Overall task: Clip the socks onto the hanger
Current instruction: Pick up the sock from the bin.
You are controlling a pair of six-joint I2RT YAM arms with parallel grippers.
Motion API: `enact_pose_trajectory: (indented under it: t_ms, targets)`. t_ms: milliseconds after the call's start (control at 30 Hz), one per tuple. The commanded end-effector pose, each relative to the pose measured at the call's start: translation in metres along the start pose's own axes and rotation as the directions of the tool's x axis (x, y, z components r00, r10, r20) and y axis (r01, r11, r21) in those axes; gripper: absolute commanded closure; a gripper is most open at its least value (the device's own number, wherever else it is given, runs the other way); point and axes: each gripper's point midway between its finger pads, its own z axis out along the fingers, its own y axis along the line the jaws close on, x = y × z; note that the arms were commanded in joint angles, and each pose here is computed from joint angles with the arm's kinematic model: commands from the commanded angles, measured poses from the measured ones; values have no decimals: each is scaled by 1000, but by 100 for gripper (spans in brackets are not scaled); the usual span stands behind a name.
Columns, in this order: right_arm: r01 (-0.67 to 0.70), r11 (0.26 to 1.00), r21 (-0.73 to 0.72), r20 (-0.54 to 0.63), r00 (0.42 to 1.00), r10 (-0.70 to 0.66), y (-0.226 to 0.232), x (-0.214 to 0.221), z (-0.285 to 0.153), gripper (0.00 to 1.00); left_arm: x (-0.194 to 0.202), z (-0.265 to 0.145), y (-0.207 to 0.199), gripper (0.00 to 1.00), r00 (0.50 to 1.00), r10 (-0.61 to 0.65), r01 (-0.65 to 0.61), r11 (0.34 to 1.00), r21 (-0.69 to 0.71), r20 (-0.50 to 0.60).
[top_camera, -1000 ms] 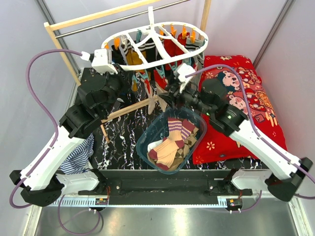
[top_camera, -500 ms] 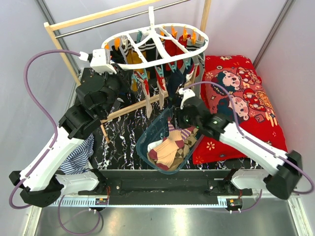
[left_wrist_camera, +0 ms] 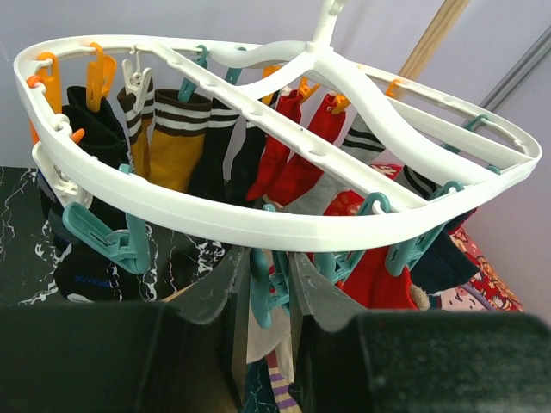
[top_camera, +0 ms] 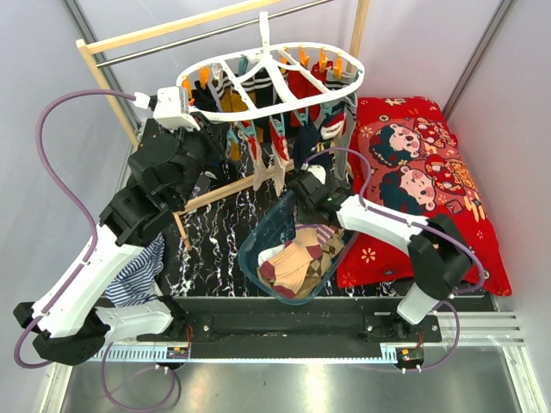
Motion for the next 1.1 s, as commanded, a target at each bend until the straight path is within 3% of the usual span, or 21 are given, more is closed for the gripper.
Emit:
enact_pose_trajectory:
  t_ms: [0, 367, 433, 500, 700, 833, 1067]
  targets:
    - [-88, 991, 98, 96, 992, 79, -12, -28, 18, 59, -20, -6, 1, 91, 998, -22, 22, 1000, 6, 66]
    - [-8, 983, 181, 32, 999, 2, -20, -17, 65, 58, -19, -7, 1, 93, 998, -19, 19, 1000, 7, 63]
    - [8, 984, 179, 21, 1000, -12, -21, -15, 65, 62, -19, -7, 2, 93, 998, -15, 15, 1000, 3, 62]
    - [18, 986, 167, 15, 1000, -21, -20, -13, 61, 72, -20, -7, 2, 93, 998, -17, 17, 1000, 4, 65]
    - [70, 992, 109, 33, 997, -74, -19, -22, 32, 100, -19, -6, 1, 93, 998, -18, 18, 1000, 6, 61]
    - [101, 994, 44, 58, 993, -104, -17, -29, -1, 100, -19, -6, 2, 93, 998, -18, 18, 1000, 2, 64]
    - [267, 937, -226, 103, 963, -249, 5, -19, -59, 100, -20, -5, 1, 93, 998, -21, 21, 1000, 2, 67]
